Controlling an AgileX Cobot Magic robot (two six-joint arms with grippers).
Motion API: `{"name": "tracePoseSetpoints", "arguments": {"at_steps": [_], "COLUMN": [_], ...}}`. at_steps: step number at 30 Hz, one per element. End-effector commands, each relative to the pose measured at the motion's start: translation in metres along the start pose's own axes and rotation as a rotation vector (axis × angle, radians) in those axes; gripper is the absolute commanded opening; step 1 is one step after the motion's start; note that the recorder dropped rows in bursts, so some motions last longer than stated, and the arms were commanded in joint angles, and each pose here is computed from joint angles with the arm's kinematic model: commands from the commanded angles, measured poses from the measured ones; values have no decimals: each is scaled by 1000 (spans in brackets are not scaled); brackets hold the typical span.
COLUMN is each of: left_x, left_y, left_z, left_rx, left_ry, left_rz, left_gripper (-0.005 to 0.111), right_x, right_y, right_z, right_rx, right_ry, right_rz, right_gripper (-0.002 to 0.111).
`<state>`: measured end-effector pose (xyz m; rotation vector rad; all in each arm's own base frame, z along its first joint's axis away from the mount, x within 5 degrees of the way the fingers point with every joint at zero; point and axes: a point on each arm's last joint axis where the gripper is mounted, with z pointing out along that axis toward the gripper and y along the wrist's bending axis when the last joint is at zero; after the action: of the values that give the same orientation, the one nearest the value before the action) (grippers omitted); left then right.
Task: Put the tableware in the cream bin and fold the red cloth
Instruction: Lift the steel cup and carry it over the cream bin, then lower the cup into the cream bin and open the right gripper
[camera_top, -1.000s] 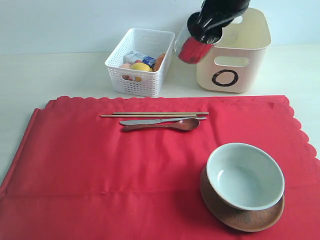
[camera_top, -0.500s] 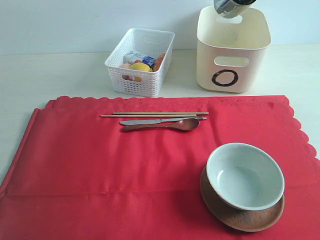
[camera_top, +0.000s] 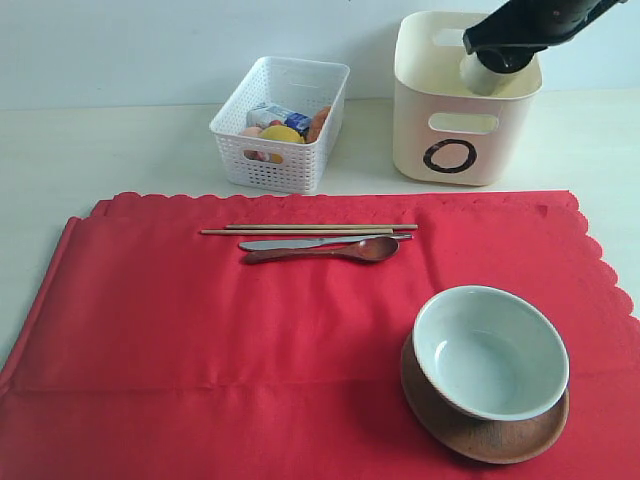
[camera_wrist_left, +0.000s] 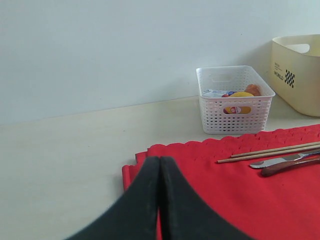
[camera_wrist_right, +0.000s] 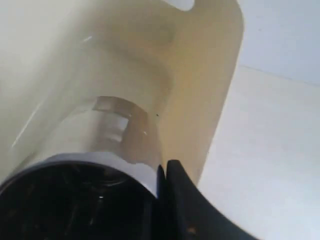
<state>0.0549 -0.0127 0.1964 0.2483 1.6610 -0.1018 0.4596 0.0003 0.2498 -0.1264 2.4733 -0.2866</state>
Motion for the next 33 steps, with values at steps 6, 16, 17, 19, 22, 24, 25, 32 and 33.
{"name": "tracePoseSetpoints", "arguments": {"at_steps": [6,16,17,19,22,24,25,32,33], "left_x": [1,1,1,1,1,1,1,1,1], "left_y": [0,0,0,0,0,0,0,0,0], "left_z": [0,0,0,0,0,0,0,0,0], "left_rx": [5,5,5,5,5,5,5,5,5], "left_ry": [-5,-5,-5,-5,-5,-5,-5,-5,-5], "left_rz": [-4,-4,-4,-4,-4,-4,-4,-2,-2], "left_gripper": [1,1,1,1,1,1,1,1,1], "right_x": [5,8,8,8,9,11,12,7,6], "right_y": [-2,0,0,0,2,2,1,-5,-7], "right_z": [19,26,26,26,26,25,24,1,-4], "right_rx": [48,41,41,41,23,25,27,41,43], "right_ry": [13,30,30,30,47,71,78,84,79], "right_rz": [17,22,22,24,51,57,57,66,69], "right_gripper": [17,49,50,50,50,50,50,50,50]}}
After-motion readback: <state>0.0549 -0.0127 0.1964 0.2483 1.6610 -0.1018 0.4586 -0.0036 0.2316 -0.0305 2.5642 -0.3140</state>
